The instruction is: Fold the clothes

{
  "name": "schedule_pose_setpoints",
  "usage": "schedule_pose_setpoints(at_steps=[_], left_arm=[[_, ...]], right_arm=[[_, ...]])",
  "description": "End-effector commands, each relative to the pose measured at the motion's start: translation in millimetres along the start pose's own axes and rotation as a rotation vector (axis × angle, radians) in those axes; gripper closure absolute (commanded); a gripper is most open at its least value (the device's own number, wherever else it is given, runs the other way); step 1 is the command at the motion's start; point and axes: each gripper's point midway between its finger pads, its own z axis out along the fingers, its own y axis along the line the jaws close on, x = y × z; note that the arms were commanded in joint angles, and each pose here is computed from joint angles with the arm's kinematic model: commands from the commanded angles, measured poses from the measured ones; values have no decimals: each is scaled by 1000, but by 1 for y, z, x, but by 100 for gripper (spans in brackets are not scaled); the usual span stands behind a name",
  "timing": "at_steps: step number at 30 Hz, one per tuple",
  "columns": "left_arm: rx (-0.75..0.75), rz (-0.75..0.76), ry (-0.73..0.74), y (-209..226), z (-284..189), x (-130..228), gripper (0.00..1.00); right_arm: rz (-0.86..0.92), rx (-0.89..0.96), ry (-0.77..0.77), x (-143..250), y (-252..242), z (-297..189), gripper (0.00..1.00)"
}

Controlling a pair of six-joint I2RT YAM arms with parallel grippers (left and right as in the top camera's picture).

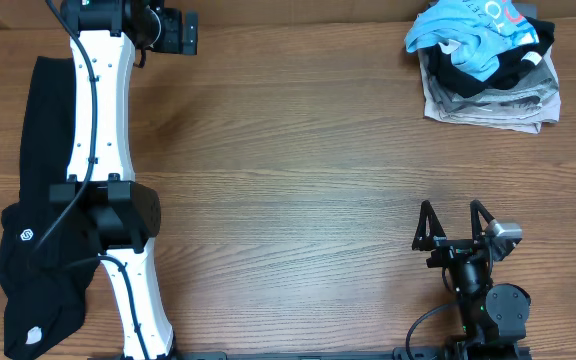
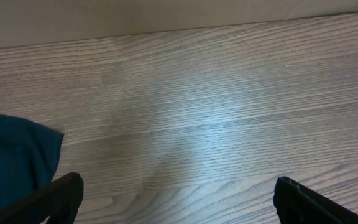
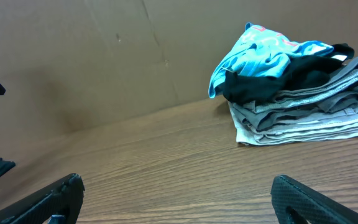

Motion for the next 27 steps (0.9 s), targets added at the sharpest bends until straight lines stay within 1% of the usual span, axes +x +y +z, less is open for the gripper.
schedule_pose_setpoints(at_steps=[1,10,13,16,18,22,24,27], left_arm=[[3,-3,-6,3,3,-2,0],[3,-2,-6,3,3,-2,0],[6,3,-7,0,2,-3,0],[16,21,-24,-12,-8,-7,0],[28,42,-43,-26,-23,-10,0],[71,108,-114,-70,-65,-20,0],[101,147,-124,-97,-85,-14,0],[150,207,-101,-134,-109,10,0]], right_arm=[[4,2,-4,2,-1,0,0],[4,2,-4,2,-1,0,0],[4,2,-4,2,-1,0,0],[4,2,-3,2,-1,0,0],[4,2,-4,2,-1,0,0],[4,2,-4,2,-1,0,0],[4,2,-3,2,-1,0,0],[4,2,-3,2,-1,0,0]])
